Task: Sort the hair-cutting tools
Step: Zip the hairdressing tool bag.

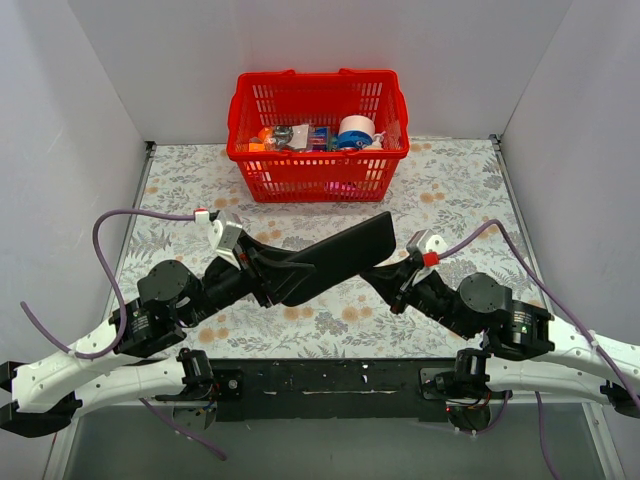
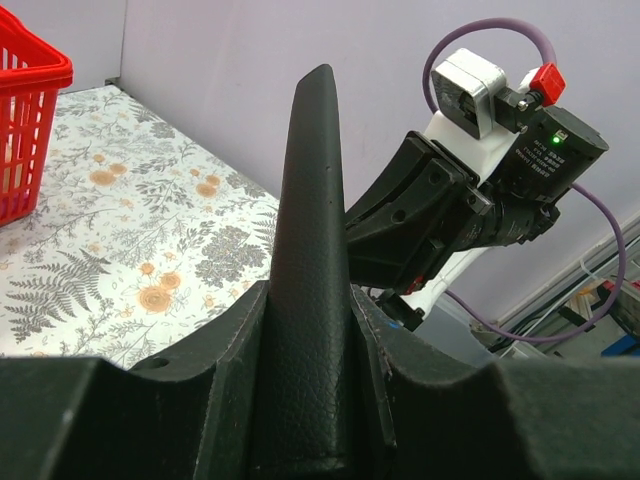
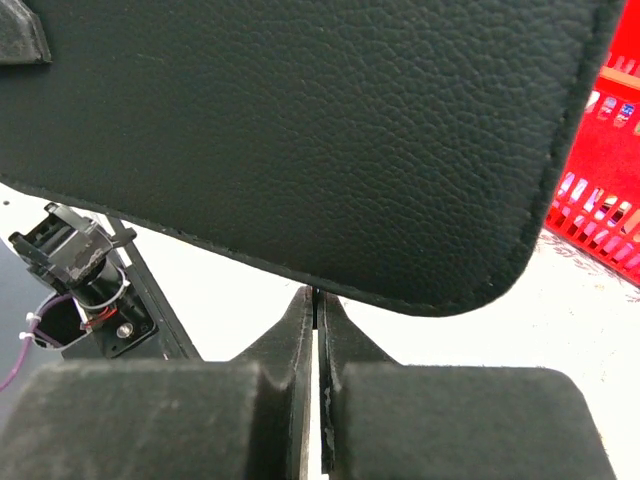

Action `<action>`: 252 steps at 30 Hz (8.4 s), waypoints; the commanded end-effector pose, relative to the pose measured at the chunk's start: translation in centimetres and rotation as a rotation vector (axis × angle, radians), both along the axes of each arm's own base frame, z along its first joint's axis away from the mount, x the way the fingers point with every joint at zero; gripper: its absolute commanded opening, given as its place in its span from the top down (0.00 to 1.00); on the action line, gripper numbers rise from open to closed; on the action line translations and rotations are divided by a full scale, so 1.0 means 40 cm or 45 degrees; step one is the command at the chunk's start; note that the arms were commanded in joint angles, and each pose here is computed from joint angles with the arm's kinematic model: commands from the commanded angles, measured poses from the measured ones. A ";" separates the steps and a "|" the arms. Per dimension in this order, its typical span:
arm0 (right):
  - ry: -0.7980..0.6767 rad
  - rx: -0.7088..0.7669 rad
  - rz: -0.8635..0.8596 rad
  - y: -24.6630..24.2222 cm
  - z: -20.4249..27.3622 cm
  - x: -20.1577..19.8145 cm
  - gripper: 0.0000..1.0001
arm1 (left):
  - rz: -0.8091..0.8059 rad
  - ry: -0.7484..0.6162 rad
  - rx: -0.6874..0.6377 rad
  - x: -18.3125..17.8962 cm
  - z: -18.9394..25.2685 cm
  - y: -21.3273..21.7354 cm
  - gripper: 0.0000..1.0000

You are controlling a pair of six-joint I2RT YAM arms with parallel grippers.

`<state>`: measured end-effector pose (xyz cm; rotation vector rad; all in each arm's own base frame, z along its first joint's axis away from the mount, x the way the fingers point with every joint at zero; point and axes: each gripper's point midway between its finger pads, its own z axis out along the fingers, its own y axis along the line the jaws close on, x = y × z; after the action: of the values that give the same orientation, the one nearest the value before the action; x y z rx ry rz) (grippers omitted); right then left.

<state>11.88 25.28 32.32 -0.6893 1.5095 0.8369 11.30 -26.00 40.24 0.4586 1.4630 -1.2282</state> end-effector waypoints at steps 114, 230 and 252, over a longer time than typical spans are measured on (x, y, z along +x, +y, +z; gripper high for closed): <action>-0.060 -0.559 0.349 -0.158 -0.096 -0.121 0.20 | -0.291 0.204 0.260 -0.133 0.044 0.041 1.00; -0.109 0.730 0.482 -0.080 0.506 -0.192 0.99 | -0.298 -0.349 -0.877 -0.170 0.034 0.155 0.21; -0.042 0.600 0.620 0.078 0.420 -0.212 0.99 | -0.324 -0.465 -0.933 -0.190 0.134 0.162 0.22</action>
<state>3.89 29.07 45.15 -0.7932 1.2034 1.4093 4.16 -20.11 43.79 0.3355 0.6507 -1.6767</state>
